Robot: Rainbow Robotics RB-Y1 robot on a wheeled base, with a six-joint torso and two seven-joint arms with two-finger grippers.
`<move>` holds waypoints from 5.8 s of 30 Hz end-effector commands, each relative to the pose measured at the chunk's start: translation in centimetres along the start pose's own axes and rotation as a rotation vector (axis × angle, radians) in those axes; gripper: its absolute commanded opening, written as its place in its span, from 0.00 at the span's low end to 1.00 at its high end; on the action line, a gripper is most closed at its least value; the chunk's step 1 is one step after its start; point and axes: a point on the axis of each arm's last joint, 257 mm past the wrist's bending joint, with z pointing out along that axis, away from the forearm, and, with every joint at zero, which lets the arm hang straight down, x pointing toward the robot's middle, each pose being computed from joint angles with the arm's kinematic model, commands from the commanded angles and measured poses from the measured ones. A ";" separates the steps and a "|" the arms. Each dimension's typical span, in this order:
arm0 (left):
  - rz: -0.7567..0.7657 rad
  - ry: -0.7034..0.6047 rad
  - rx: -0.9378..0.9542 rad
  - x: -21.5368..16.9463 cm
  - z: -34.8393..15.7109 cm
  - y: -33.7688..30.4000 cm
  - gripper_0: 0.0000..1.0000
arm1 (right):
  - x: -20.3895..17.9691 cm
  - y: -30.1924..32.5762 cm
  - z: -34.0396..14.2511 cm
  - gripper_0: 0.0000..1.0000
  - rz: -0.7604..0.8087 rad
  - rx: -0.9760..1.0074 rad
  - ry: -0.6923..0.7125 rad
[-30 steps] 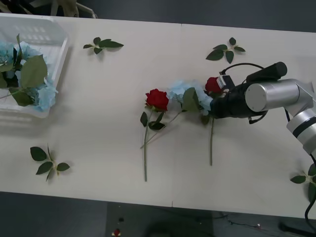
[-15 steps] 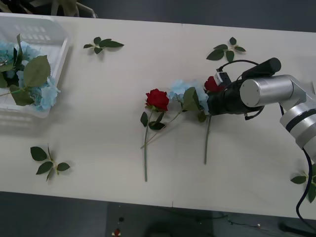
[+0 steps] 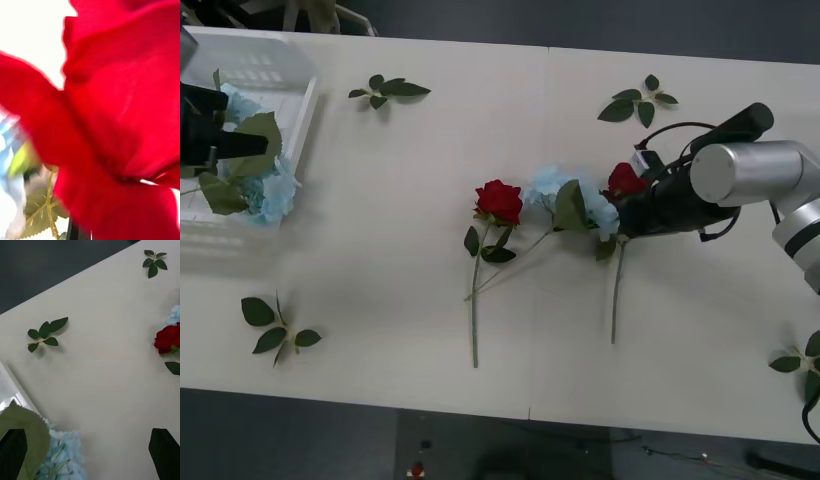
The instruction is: Put the red flowers into the right box and the blue flowers into the left box
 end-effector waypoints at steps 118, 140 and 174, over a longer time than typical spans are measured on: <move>0.010 -0.565 0.597 -13.4 12.2 -31.8 0.00 | 4.4 4.3 -21.0 0.87 -0.473 -0.432 -0.566; -0.158 -0.731 0.631 -18.4 11.1 -33.2 0.00 | 8.1 13.3 -16.9 0.87 -0.431 -0.899 -0.671; -0.187 -0.751 0.603 -18.9 11.1 -32.3 0.00 | 4.9 28.7 -13.7 0.87 -0.388 -1.096 -0.708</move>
